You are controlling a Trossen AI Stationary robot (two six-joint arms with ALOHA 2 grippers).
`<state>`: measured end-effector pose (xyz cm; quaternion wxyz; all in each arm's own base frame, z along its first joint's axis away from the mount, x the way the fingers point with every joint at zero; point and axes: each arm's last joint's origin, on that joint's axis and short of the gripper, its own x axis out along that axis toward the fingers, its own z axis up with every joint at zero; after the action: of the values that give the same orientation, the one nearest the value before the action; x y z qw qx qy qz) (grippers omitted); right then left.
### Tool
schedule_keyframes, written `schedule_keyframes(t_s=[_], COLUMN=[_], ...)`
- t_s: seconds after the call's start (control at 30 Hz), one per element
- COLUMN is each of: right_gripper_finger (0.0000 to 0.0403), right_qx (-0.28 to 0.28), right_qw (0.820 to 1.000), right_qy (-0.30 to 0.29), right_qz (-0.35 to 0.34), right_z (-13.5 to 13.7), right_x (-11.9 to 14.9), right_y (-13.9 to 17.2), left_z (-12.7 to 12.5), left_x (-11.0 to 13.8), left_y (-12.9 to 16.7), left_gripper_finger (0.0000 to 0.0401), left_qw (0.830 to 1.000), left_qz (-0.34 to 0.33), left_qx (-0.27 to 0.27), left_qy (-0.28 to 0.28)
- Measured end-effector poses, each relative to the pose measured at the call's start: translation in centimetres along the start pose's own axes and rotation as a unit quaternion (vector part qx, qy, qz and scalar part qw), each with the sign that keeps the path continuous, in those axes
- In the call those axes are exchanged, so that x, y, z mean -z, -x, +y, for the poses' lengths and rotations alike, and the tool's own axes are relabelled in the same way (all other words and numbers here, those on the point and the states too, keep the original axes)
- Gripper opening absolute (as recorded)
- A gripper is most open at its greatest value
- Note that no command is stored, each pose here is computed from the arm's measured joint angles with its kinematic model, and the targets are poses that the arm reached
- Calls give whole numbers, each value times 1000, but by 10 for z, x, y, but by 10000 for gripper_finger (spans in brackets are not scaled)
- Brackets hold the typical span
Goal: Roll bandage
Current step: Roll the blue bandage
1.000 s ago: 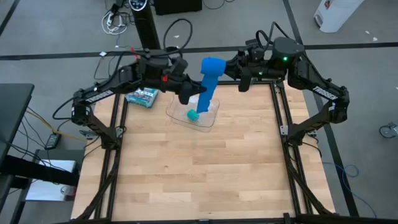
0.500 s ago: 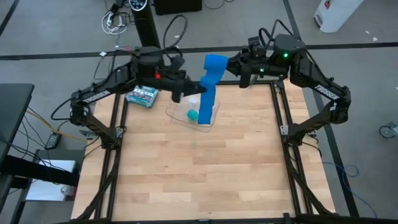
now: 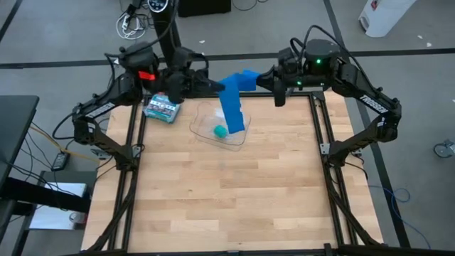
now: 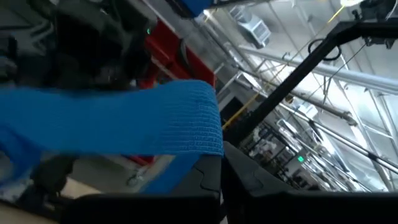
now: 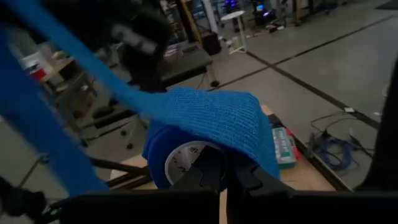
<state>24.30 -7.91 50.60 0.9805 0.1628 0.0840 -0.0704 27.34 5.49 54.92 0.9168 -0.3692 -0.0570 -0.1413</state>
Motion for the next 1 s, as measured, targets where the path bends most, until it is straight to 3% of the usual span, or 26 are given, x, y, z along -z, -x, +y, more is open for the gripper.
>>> schedule_keyframes(t_s=[0.37, 0.67, 0.87, 1.0], right_gripper_finger=[0, 0, 0, 0], right_qx=[-87, -152, -200, -226], right_qw=[996, 987, 979, 972], right_qy=[20, 32, 39, 45], right_qz=[28, 50, 10, -37], right_z=[31, 65, 86, 93], right_x=[10, 21, 17, 9], right_y=[-4, -4, -2, 0], left_z=[7, 19, 33, 38], left_x=[-25, -38, -30, -24], left_y=[10, 20, 21, 22], left_gripper_finger=[5, 5, 5, 5], left_qw=[995, 987, 988, 990], left_qz=[-92, -141, -89, -44], left_qx=[-11, -61, -123, -131], left_qy=[-31, -46, -42, -31])
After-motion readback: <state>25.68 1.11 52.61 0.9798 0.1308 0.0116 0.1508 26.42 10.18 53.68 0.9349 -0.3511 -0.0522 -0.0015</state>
